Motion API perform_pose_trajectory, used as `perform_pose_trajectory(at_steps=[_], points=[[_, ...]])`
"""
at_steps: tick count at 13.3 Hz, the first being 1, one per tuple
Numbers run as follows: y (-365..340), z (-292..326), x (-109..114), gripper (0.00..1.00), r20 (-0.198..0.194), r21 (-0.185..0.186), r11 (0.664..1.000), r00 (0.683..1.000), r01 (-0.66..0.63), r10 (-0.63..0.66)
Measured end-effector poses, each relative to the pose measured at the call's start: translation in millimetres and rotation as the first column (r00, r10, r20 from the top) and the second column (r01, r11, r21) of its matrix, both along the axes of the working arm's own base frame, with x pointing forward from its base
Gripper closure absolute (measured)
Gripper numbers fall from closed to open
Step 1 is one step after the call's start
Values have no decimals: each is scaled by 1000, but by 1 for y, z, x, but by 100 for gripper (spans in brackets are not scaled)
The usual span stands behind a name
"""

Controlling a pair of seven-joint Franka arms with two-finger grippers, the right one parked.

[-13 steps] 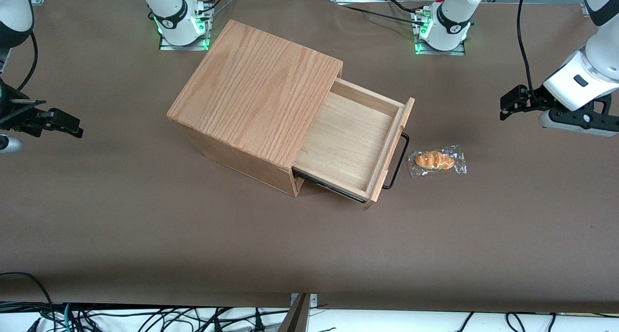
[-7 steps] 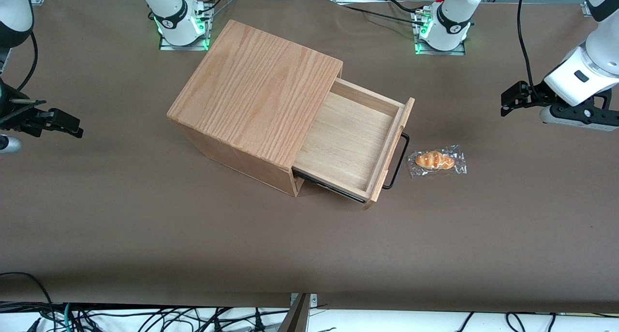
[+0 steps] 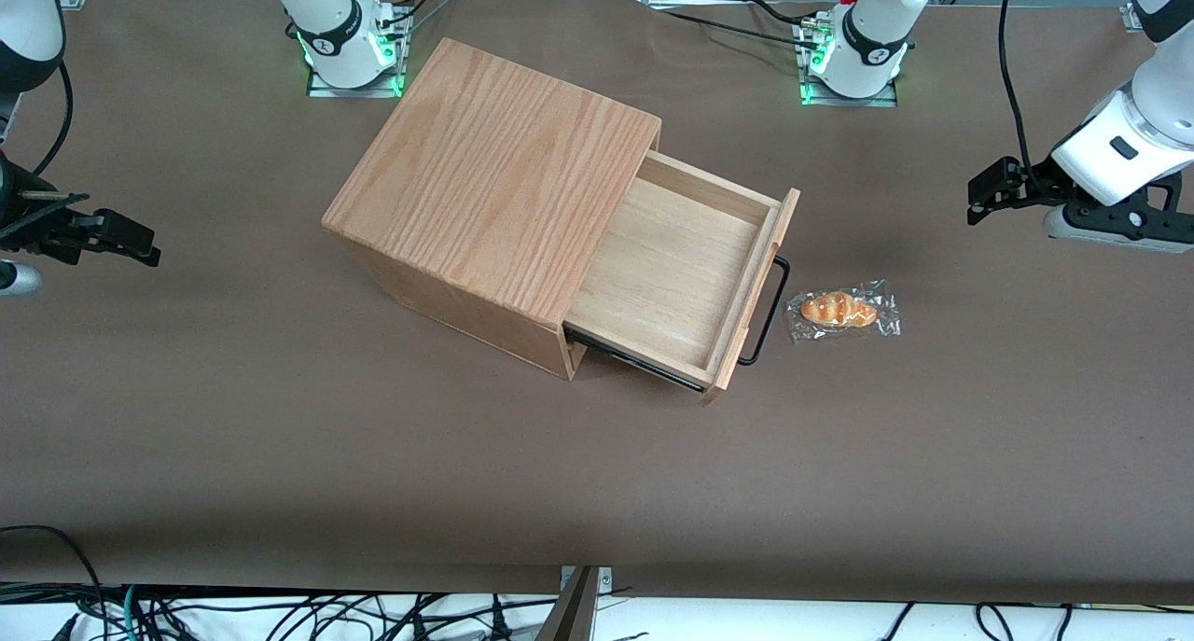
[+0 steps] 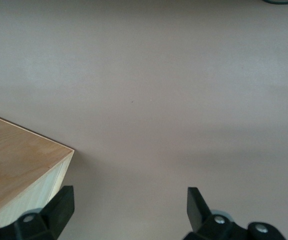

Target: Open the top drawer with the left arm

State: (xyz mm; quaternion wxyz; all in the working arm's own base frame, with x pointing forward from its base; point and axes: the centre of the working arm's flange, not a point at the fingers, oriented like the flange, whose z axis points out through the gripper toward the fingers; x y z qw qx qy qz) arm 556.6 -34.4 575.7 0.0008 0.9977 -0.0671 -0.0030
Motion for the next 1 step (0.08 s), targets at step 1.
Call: perform_pose_trajectory(at_steps=[1], points=[[0,0,0,0,-1,0,1000,1000,0,0]])
